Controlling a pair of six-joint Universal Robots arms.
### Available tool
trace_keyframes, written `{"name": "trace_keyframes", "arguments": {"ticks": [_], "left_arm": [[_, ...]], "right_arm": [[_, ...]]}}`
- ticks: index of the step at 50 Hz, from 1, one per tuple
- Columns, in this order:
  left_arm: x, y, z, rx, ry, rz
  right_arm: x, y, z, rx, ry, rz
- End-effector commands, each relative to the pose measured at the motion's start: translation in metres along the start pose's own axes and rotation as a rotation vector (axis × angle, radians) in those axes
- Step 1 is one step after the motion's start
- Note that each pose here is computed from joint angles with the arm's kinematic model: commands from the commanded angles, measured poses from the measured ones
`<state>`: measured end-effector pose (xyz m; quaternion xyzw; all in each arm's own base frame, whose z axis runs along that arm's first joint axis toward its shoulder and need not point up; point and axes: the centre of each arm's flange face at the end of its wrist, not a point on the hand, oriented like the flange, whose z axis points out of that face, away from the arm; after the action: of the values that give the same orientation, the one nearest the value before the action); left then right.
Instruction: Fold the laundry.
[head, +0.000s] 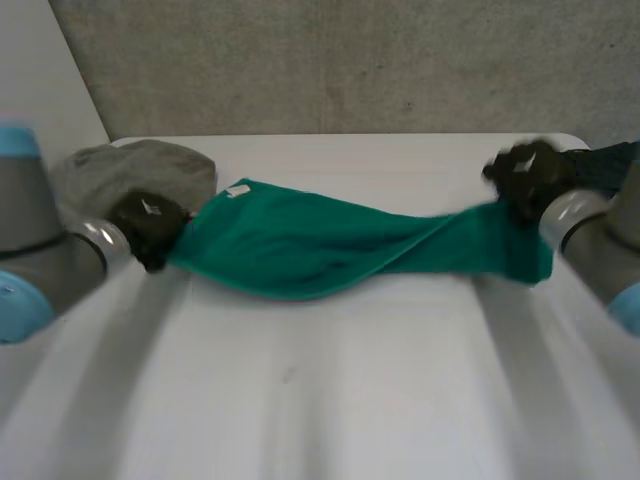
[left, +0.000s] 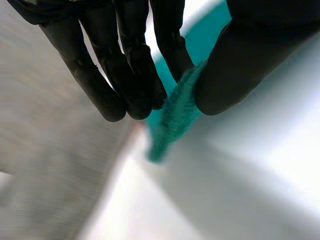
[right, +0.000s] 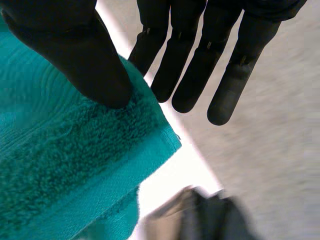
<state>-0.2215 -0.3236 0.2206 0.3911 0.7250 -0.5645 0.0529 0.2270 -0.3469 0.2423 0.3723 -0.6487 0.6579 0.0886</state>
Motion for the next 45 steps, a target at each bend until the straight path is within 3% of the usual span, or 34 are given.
{"name": "trace_keyframes", "arguments": {"ticks": [1,6,13,21,26,30,33,37,38,42,45], "left_arm": [[-0.069,-0.107,-0.102,0.377,-0.255,-0.122],[-0.089,-0.134,-0.128,0.506,-0.273,-0.205],[-0.091,-0.129,-0.106,0.430,-0.241,-0.230],[-0.071,-0.100,-0.052,0.257,-0.134,-0.250],[-0.044,-0.070,0.005,0.147,-0.050,-0.223],[-0.038,-0.066,0.038,0.139,-0.070,-0.173],[-0.047,-0.082,0.046,0.202,-0.127,-0.143],[-0.092,-0.136,0.026,0.414,-0.337,-0.154],[-0.113,-0.159,0.009,0.525,-0.435,-0.197],[-0.150,-0.195,-0.026,0.786,-0.597,-0.338],[-0.153,-0.206,-0.035,0.893,-0.592,-0.371]], "right_arm": [[0.087,-0.076,-0.018,0.250,0.195,0.118],[0.110,-0.099,-0.031,0.348,0.208,0.208],[0.110,-0.091,-0.034,0.309,0.139,0.199],[0.080,-0.059,-0.020,0.164,0.029,0.188],[0.037,-0.015,0.015,0.048,-0.080,0.150],[0.020,-0.003,0.047,0.052,-0.072,0.084],[0.021,-0.013,0.070,0.119,-0.002,0.042],[0.068,-0.061,0.096,0.378,0.269,0.057],[0.090,-0.077,0.098,0.489,0.371,0.119],[0.135,-0.110,0.087,0.782,0.537,0.282],[0.139,-0.117,0.083,0.881,0.539,0.338]]}}
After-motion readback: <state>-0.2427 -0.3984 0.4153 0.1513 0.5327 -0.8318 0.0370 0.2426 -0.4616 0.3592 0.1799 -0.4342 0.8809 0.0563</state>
